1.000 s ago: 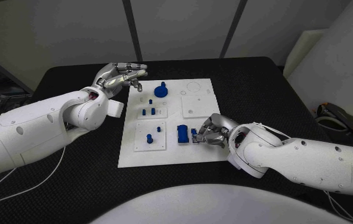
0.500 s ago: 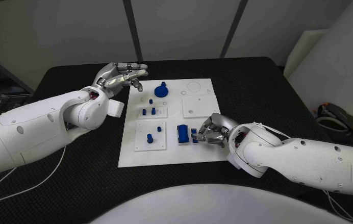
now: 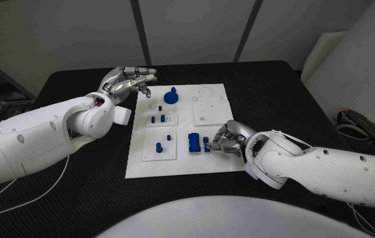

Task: Assemble the parts on the task board

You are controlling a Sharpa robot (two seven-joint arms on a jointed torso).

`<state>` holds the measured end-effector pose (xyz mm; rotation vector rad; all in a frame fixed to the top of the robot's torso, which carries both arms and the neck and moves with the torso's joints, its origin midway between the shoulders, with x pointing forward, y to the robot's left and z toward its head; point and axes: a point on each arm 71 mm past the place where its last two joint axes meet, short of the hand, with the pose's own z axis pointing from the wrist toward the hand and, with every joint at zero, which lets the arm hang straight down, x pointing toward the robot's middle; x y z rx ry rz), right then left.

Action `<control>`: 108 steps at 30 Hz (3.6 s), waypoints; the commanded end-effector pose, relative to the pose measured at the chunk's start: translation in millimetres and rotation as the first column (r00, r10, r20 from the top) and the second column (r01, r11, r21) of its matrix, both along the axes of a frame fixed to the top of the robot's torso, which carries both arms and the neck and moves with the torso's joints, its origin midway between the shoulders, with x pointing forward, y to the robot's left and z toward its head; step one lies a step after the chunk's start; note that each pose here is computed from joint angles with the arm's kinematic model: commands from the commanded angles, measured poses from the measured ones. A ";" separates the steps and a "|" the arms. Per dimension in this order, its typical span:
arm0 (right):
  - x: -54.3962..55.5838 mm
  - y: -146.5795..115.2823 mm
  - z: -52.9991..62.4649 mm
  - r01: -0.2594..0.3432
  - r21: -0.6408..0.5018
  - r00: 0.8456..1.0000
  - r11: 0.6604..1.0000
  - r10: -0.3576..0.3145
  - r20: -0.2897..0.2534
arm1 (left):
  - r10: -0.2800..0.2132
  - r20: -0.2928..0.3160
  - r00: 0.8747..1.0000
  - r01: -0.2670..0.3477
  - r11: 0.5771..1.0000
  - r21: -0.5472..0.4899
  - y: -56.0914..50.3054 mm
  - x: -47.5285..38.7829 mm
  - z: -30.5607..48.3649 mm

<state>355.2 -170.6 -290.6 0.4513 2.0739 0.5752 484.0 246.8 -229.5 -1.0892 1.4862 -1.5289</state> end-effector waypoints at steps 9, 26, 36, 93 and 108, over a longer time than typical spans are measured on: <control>-1.9 -3.2 4.9 -0.072 -0.021 0.996 0.997 0.073 0.047 | -0.003 0.001 1.000 0.003 1.000 -0.005 1.0 0.2 1.0; -2.2 -3.2 4.4 -0.086 -0.020 0.995 0.996 0.087 0.042 | -0.002 -0.001 1.000 0.002 1.000 -0.003 0.9 1.1 0.2; -4.8 -3.2 4.8 -0.111 -0.011 0.993 0.994 0.112 0.026 | 0.001 -0.005 1.000 -0.001 1.000 -0.001 1.4 1.3 -0.8; 12.7 4.0 -6.4 -0.131 -0.045 0.988 0.990 0.134 0.074 | -0.004 -0.006 1.000 0.003 1.000 -0.003 0.5 0.2 -1.3; 42.7 -24.2 13.1 -0.031 0.356 0.995 0.934 -0.005 0.099 | 0.032 -0.038 0.999 -0.033 0.999 -0.034 3.1 0.9 -4.3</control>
